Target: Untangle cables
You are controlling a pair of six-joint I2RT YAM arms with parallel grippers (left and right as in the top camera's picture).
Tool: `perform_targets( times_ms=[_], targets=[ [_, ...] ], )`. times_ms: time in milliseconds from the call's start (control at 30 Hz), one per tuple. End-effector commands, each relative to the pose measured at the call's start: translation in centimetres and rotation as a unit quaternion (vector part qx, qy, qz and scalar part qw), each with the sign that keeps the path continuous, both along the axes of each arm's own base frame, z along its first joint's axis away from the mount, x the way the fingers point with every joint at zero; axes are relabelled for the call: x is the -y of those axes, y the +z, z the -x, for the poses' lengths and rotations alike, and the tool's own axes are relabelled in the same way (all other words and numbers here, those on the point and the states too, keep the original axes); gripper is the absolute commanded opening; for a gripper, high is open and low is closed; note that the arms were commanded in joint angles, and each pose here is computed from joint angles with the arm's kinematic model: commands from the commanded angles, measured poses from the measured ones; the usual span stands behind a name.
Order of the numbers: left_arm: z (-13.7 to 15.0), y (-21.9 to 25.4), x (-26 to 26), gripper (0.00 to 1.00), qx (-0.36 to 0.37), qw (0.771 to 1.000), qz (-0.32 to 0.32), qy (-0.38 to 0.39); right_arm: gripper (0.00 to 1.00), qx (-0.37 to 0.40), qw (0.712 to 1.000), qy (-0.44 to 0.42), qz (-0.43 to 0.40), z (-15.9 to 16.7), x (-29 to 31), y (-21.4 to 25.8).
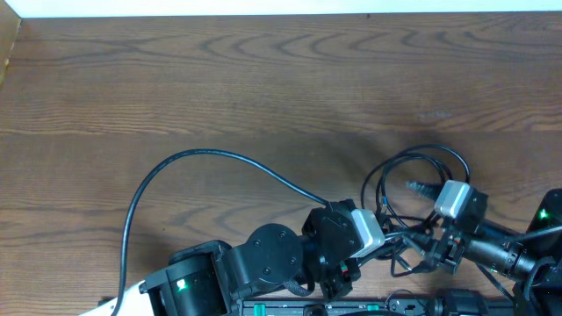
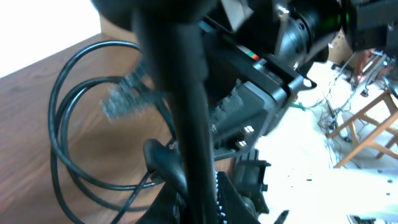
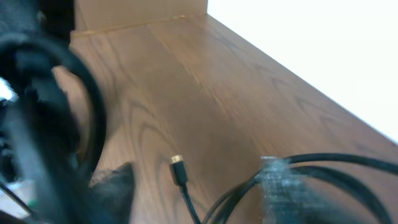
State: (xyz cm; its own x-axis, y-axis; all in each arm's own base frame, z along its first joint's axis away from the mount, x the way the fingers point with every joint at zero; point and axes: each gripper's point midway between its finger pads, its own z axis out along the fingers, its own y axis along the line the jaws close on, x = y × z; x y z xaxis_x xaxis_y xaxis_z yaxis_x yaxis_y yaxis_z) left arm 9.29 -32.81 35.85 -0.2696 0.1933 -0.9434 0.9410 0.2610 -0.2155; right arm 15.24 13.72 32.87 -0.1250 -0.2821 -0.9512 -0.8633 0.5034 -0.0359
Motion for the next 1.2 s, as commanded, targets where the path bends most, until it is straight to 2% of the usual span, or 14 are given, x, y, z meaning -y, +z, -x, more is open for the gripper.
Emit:
perform_targets(
  times_ms=[0,33,167,200,267,400,433,500,667,800,900,1067,1167],
  targets=[
    [0.6,1.5,0.3,0.07,0.015,0.999,0.021,-0.019,0.11,0.009,1.0,0.009,-0.004,0.2,-0.2,0.5],
    [0.4,1.5,0.5,0.08,0.016,1.0,0.022,-0.015,0.01,0.009,1.0,0.009,-0.004,0.2,-0.2,0.5],
    [-0.1,1.4,1.1,0.08,0.019,0.999,0.024,-0.007,0.01,0.006,1.0,0.01,-0.005,0.3,-0.2,0.5],
    [-0.5,1.4,1.1,0.11,0.021,1.0,0.024,0.003,0.01,0.005,1.0,0.009,-0.004,0.3,-0.2,0.5],
    [-1.7,1.2,0.8,0.23,0.016,0.999,0.02,0.041,0.01,-0.002,1.0,-0.008,0.001,-0.1,0.2,0.2],
    [-4.5,1.0,-0.7,0.55,-0.024,0.989,0.029,0.144,0.01,-0.045,0.995,-0.092,0.016,-1.8,1.9,-1.0],
    [-5.0,0.9,-1.1,0.58,-0.033,0.985,0.03,0.166,0.01,-0.055,0.992,-0.113,0.018,-2.2,2.4,-1.3],
    [-6.0,0.6,-2.1,0.6,-0.053,0.976,0.033,0.209,0.01,-0.064,0.989,-0.134,0.021,-2.5,2.9,-1.6],
    [-7.4,0.0,-4.2,0.64,-0.101,0.952,0.047,0.284,0.01,-0.054,0.99,-0.126,0.024,-2.5,2.8,-1.4],
    [-7.2,0.6,-4.7,0.7,-0.124,0.947,0.067,0.288,0.01,-0.023,0.995,-0.086,0.033,-1.9,2.0,-1.0],
    [-6.5,1.2,-4.6,0.73,-0.131,0.952,0.077,0.267,0.01,-0.006,0.996,-0.075,0.044,-1.8,1.9,-1.0],
    [-4.1,2.3,-2.8,0.74,-0.128,0.972,0.084,0.178,0.01,0.014,0.996,-0.058,0.063,-1.5,1.9,-1.3],
    [-3.2,2.2,-1.8,0.74,-0.139,0.977,0.081,0.143,0.01,0.029,0.997,-0.036,0.061,-1.1,1.4,-1.0]
  ],
)
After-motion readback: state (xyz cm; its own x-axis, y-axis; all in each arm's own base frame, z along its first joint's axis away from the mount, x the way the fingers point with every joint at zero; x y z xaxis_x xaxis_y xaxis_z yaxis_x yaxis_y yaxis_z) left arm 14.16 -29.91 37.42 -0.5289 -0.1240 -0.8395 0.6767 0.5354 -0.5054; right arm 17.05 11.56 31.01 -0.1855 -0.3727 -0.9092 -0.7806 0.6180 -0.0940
